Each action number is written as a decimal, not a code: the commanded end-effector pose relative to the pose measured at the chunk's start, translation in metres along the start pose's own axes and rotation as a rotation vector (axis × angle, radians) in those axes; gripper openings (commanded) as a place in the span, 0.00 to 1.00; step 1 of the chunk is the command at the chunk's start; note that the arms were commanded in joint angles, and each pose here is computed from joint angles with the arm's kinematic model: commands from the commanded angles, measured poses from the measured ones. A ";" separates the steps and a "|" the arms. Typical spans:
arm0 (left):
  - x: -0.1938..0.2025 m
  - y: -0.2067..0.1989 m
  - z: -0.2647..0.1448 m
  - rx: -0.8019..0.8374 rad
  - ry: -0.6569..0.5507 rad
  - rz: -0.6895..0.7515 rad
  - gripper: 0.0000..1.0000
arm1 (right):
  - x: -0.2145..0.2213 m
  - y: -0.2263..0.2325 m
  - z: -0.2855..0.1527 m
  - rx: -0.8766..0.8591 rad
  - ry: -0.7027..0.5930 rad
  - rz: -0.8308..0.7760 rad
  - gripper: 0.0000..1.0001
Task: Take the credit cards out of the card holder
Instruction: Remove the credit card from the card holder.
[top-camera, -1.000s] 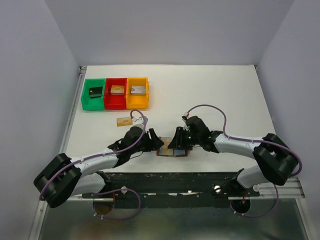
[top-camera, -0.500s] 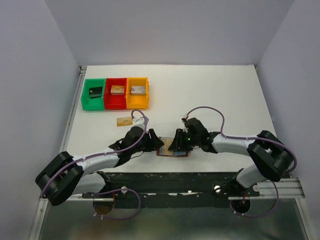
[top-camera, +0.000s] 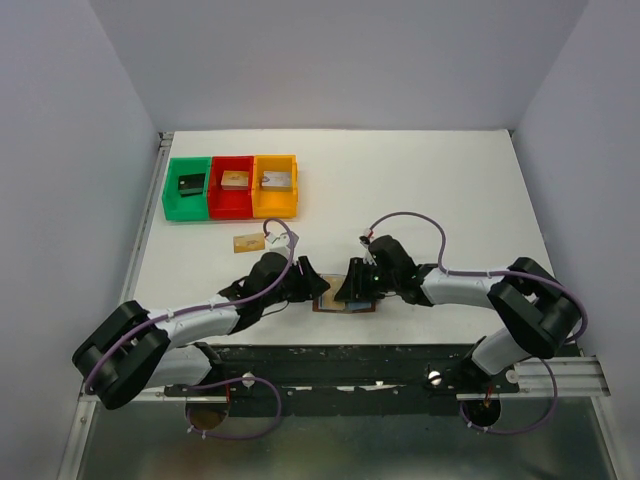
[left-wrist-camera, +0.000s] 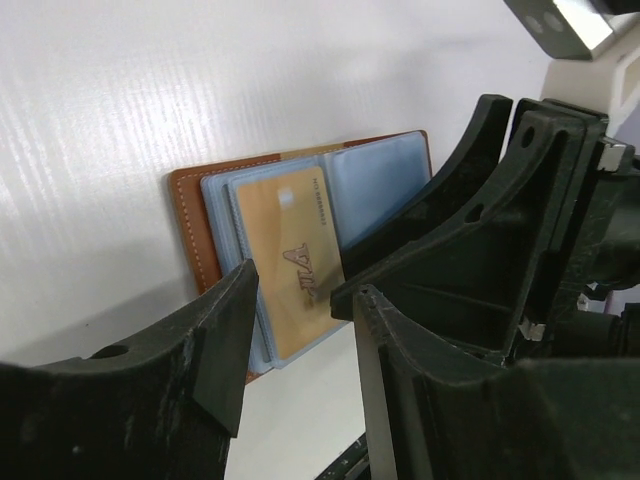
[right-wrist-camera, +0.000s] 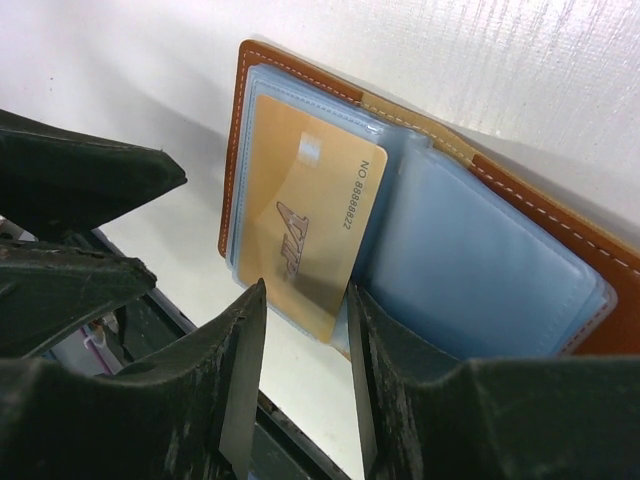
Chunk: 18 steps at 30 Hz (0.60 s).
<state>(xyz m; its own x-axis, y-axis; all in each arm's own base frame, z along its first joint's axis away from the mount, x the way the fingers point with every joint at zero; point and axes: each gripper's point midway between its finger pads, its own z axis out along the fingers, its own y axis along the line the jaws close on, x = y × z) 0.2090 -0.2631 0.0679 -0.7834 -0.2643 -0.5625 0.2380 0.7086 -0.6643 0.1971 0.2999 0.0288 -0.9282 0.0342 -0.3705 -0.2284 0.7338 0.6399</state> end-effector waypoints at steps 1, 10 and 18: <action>0.001 -0.015 0.002 0.084 0.004 0.002 0.54 | 0.004 -0.010 0.004 0.020 0.014 -0.044 0.46; 0.008 -0.010 0.007 0.074 0.031 -0.008 0.53 | 0.004 -0.014 0.007 0.031 0.036 -0.100 0.46; 0.026 0.006 0.016 0.026 0.089 -0.045 0.48 | 0.005 -0.013 0.007 0.023 0.040 -0.101 0.46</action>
<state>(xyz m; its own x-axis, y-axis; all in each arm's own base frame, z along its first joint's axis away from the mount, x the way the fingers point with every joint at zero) 0.2063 -0.2763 0.0541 -0.8172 -0.2425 -0.5228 0.2413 0.6798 -0.6926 0.1994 0.3024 0.0275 -0.9071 -0.0391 -0.4191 -0.3157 0.7217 0.6160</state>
